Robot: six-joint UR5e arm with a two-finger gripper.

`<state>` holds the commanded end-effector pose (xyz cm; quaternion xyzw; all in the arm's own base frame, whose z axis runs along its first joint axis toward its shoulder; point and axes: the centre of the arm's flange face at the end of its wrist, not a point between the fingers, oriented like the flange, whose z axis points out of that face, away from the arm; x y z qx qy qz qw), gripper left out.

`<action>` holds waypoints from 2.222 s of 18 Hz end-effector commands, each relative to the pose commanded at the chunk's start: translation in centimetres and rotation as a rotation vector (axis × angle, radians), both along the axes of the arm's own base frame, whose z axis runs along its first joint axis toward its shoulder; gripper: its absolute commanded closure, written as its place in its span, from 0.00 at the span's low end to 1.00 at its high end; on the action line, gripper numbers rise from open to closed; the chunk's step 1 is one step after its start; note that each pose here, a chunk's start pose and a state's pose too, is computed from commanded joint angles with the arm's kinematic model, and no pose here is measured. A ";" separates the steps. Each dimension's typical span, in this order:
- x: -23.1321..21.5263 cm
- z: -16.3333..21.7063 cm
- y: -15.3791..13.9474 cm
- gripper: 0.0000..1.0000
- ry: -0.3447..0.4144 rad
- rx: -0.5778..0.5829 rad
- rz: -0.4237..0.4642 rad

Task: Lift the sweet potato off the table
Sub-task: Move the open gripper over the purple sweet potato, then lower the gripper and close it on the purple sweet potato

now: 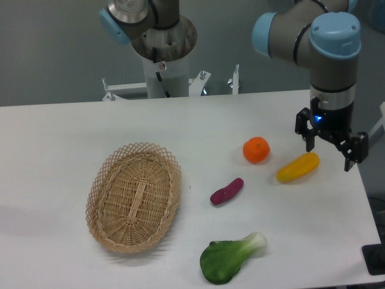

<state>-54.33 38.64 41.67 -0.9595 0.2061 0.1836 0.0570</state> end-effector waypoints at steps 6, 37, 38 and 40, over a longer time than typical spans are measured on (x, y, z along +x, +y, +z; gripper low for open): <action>0.9 -0.7 -0.3 0.00 -0.019 -0.006 0.004; 14.7 -23.1 8.0 0.00 -0.273 -0.098 -0.032; 14.9 -23.5 8.2 0.00 -0.278 -0.102 -0.034; 15.1 -23.5 8.4 0.00 -0.280 -0.101 -0.028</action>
